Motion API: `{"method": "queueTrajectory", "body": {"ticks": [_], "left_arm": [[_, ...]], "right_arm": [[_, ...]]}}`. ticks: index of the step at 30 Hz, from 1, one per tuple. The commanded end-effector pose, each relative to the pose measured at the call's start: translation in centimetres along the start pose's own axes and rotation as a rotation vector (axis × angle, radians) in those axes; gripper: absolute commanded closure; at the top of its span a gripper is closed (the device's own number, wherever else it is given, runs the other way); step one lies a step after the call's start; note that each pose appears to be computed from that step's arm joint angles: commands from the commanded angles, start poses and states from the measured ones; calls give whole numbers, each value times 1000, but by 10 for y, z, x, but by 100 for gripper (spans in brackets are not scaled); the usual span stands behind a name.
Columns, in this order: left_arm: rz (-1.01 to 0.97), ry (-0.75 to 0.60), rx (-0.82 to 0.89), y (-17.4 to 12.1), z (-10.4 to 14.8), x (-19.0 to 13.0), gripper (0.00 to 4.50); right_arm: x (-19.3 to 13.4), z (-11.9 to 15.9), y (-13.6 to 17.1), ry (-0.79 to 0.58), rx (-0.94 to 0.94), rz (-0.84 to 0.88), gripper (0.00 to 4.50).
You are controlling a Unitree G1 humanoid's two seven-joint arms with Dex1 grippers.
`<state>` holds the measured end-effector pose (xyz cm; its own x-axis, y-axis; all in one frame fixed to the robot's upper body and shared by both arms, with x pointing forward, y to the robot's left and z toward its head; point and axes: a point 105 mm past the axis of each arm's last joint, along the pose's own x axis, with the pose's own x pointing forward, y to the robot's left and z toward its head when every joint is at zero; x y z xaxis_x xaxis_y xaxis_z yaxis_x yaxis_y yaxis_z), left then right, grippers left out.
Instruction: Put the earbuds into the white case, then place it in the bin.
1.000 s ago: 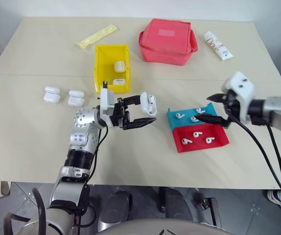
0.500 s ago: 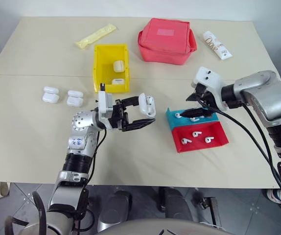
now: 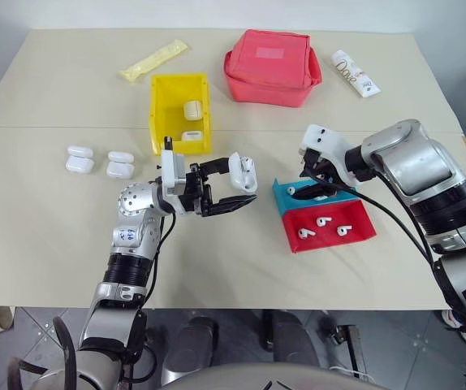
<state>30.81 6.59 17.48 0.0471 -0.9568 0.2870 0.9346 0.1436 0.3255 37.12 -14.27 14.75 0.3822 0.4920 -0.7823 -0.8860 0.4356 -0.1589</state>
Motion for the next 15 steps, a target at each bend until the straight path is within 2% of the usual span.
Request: {"method": "queueTrajectory", "body": {"ticks": [1, 15], "left_arm": [[-5, -14, 33, 1, 8, 1, 173], [4, -6, 34, -1, 8, -2, 173]], "right_arm": [[-1, 8, -6, 4, -34, -22, 125], [9, 9, -5, 35, -69, -10, 125]]}}
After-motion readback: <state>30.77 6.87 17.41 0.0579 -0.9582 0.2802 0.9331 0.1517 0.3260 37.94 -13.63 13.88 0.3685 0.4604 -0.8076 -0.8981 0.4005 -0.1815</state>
